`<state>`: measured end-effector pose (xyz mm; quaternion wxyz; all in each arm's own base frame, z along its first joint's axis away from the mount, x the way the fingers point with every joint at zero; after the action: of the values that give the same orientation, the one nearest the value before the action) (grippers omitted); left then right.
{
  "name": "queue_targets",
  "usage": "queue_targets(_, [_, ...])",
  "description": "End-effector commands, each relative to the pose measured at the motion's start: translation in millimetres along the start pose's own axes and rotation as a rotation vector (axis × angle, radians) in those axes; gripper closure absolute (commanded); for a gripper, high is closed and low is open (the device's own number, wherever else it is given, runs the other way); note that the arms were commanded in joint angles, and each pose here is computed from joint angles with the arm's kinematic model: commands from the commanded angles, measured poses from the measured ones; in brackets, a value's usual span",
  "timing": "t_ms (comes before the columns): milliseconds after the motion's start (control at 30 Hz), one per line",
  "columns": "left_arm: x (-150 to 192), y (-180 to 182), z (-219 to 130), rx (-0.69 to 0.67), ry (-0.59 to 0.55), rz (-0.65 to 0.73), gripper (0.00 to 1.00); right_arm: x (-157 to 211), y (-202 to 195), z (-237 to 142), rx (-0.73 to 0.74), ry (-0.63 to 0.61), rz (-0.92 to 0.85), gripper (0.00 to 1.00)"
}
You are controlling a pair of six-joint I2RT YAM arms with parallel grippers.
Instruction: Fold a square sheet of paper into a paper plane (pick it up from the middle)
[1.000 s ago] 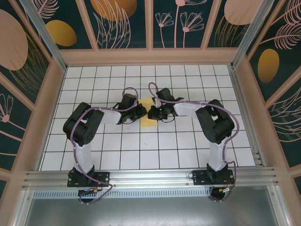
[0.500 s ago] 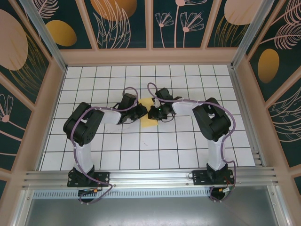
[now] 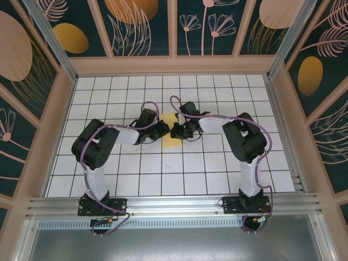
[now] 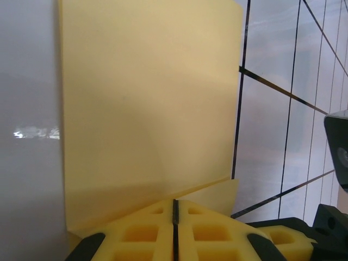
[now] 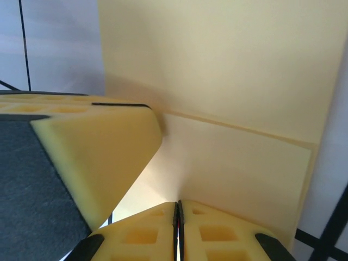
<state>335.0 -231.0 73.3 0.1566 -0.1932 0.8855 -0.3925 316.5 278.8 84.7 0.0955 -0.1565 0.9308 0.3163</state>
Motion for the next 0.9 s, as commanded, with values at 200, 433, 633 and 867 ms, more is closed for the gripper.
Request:
queue_targets(200, [2.4,14.8,3.2,-0.068,0.005,-0.004,0.92,-1.3,11.1,-11.8,-0.052,-0.026,-0.052,0.90])
queue_targets(433, [2.7,21.4,7.4,-0.099,0.006,-0.018,0.92,10.0,-1.3,-7.4,0.038,0.023,-0.023,0.90])
queue_targets(633, [1.7,26.0,7.9,-0.142,-0.005,-0.019,0.92,19.9,-9.6,-7.2,0.084,0.068,-0.013,0.90])
queue_targets(867, [2.0,32.4,9.5,-0.181,-0.009,-0.024,0.92,30.3,-7.4,-15.2,0.070,0.105,-0.039,0.90])
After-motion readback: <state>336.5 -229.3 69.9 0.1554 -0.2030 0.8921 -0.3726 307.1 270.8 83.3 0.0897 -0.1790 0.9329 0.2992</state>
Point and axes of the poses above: each hand's point on the last joint's axis, 136 mm out from that joint toward the fingers, its own z axis out along the fingers, its own y axis along the line the jaws close on, x = y × z, the point moved 8 cm from there along -z, back along the fingers, and after that the axes turned 8 degrees about -z, right-handed, at the moved point
